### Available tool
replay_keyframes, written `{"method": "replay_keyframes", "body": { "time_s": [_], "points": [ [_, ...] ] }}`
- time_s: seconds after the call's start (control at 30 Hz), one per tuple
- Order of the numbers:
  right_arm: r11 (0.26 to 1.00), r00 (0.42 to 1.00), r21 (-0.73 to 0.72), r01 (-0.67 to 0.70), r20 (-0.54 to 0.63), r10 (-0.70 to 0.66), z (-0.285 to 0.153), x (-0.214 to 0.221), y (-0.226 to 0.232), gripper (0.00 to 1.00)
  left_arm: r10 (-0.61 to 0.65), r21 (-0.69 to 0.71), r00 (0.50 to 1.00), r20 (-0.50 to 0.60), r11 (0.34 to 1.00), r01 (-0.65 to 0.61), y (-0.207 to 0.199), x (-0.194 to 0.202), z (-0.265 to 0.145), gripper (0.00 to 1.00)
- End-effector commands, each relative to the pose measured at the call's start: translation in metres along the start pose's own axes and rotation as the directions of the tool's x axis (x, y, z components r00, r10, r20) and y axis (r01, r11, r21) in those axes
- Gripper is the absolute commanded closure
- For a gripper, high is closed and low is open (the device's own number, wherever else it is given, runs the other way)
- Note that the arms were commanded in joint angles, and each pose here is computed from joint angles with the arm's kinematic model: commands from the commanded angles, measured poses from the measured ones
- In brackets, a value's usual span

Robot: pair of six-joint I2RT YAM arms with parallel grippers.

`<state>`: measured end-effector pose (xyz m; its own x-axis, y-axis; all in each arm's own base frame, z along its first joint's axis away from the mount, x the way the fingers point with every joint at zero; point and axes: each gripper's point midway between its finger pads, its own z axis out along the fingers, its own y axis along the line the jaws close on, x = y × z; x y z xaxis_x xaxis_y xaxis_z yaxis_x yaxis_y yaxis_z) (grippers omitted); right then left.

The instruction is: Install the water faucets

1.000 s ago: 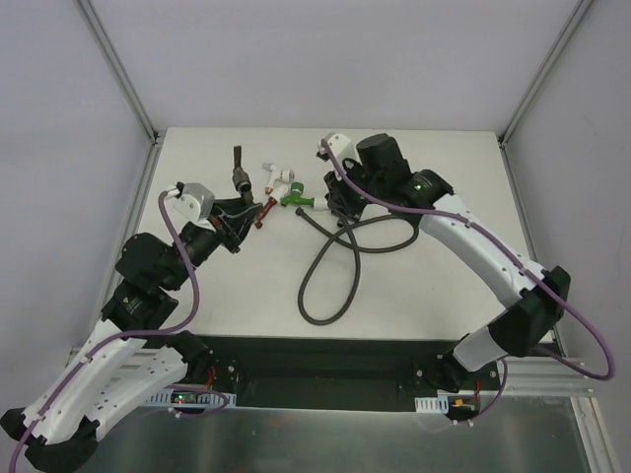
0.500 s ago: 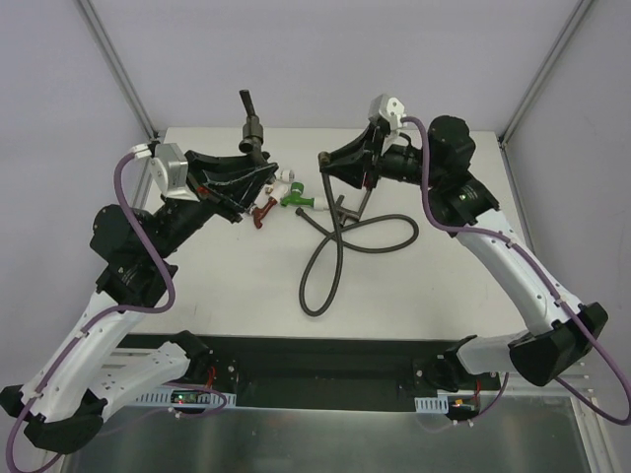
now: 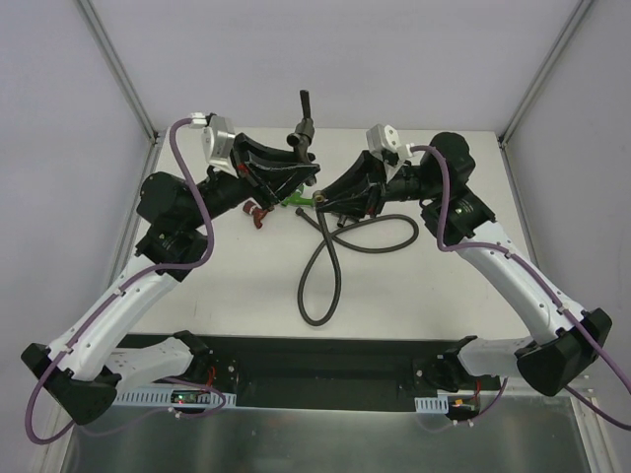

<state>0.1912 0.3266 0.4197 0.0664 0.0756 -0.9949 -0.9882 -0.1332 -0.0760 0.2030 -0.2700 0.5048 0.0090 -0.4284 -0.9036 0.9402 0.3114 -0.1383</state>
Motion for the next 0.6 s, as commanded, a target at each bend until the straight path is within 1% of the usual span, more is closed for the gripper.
{"method": "replay_keyframes", "body": {
  "time_s": [0.0, 0.1, 0.27, 0.57],
  "points": [
    [0.987, 0.990, -0.087, 0.138, 0.052, -0.134, -0.003, -0.029, 0.022, 0.98, 0.027, 0.155, 0.994, 0.102, 0.987, -0.043, -0.036, -0.045, 0.002, 1.00],
    [0.985, 0.990, -0.105, 0.140, 0.048, -0.135, -0.005, -0.029, 0.025, 0.98, 0.017, 0.209, 0.996, 0.084, 0.977, -0.034, -0.045, -0.045, 0.003, 1.00],
    [0.977, 0.987, -0.146, 0.156, 0.051, -0.150, -0.009, -0.032, 0.032, 0.98, -0.031, 0.287, 0.998, 0.054, 0.958, 0.014, -0.056, -0.039, 0.006, 1.00],
    [0.963, 0.980, -0.181, 0.199, 0.063, -0.191, -0.018, -0.047, 0.044, 0.98, -0.048, 0.339, 0.999, 0.015, 0.940, 0.040, -0.064, -0.028, 0.013, 1.00]
  ]
}}
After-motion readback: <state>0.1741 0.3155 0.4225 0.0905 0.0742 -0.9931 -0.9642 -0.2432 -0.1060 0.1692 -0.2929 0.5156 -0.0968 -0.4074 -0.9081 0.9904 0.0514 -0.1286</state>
